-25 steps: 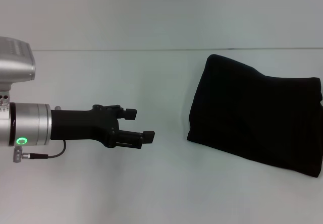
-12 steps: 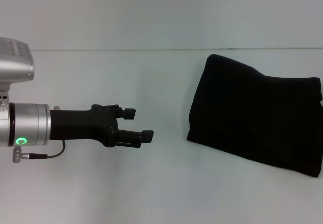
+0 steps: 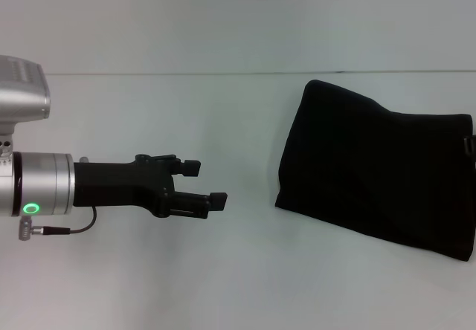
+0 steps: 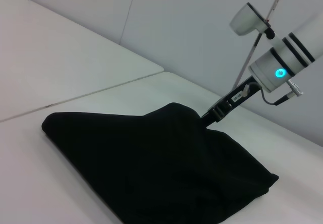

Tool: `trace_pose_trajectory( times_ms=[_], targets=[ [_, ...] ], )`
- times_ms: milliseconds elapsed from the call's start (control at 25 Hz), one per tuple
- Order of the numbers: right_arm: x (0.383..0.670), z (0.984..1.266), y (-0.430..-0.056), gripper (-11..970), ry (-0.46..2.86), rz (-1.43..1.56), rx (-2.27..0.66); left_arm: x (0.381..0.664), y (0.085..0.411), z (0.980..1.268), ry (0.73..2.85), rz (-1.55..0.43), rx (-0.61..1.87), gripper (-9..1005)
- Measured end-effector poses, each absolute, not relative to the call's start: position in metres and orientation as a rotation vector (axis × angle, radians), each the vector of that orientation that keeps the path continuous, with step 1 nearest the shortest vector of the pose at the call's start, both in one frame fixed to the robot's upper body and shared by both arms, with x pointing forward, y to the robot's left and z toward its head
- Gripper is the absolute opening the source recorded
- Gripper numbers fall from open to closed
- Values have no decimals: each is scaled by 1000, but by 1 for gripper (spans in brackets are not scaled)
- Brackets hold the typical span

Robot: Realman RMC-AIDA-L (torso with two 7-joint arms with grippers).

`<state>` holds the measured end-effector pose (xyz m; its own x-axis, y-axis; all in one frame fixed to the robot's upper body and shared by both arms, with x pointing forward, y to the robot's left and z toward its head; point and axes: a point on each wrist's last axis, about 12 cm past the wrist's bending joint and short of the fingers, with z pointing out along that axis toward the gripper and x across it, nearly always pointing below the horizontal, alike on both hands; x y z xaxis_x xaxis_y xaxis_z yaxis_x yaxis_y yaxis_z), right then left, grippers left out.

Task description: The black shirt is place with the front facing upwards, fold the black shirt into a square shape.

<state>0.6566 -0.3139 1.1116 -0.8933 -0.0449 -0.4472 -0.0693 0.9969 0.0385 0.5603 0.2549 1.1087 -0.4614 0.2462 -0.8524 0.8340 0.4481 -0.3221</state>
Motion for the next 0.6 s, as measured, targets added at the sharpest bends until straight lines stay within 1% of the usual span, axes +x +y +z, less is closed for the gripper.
trace_pose_trajectory(
  times_ms=[600],
  targets=[
    [661,1108,-288,27,2679,96,-158,559,256,1108,1948,-993,903,948]
  ],
)
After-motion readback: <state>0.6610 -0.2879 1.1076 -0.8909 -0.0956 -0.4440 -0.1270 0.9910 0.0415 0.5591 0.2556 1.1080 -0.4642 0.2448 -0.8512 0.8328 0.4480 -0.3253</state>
